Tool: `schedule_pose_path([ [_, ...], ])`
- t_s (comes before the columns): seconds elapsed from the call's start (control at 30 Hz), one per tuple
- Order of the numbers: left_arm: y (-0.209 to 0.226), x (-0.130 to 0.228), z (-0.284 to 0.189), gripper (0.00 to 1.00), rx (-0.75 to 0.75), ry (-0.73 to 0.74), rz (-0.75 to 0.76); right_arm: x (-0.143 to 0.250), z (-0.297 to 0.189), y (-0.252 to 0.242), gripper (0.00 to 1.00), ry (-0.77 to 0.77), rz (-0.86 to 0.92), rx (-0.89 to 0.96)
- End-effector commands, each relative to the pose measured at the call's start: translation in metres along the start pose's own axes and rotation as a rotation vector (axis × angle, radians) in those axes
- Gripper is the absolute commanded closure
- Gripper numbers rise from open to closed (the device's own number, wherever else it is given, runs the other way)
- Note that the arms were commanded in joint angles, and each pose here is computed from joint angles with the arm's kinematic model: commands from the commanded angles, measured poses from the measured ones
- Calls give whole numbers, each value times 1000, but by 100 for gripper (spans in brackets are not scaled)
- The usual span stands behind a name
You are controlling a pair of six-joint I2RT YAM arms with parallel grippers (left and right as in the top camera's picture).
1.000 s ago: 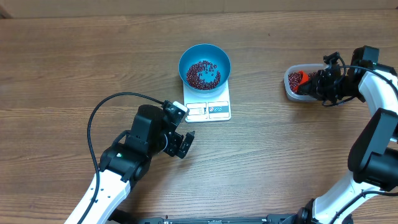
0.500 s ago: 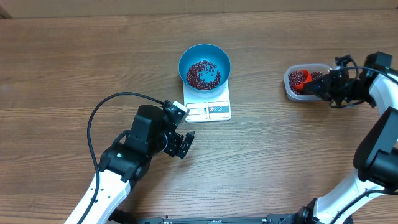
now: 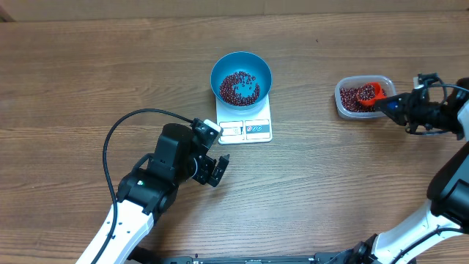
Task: Scoop item into bowl and weigh 150g on scale
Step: 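Dip the scoop into the beans again with the right gripper, then lift the filled scoop out of the tub with the right gripper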
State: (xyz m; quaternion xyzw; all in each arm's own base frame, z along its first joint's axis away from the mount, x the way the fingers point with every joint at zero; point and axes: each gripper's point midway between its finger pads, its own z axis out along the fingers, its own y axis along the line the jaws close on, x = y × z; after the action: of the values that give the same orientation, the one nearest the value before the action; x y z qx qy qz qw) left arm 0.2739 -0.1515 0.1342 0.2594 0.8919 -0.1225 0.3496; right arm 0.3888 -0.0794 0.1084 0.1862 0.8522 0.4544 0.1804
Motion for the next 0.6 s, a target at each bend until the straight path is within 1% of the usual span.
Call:
schedule_pose_path([
  [0.0, 2, 2, 2, 1, -8, 8, -13, -4, -9, 17, 96, -38, -53, -139],
  [0.3, 2, 2, 2, 1, -8, 8, -13, 3, -21, 41, 96, -62, -101, -281],
  [0.4, 2, 2, 2, 0, -8, 8, -13, 6, -18, 47, 96, -51, -97, -301],
  [0.57, 2, 2, 2, 0, -8, 8, -13, 14, -3, 66, 96, -3, -140, -311],
])
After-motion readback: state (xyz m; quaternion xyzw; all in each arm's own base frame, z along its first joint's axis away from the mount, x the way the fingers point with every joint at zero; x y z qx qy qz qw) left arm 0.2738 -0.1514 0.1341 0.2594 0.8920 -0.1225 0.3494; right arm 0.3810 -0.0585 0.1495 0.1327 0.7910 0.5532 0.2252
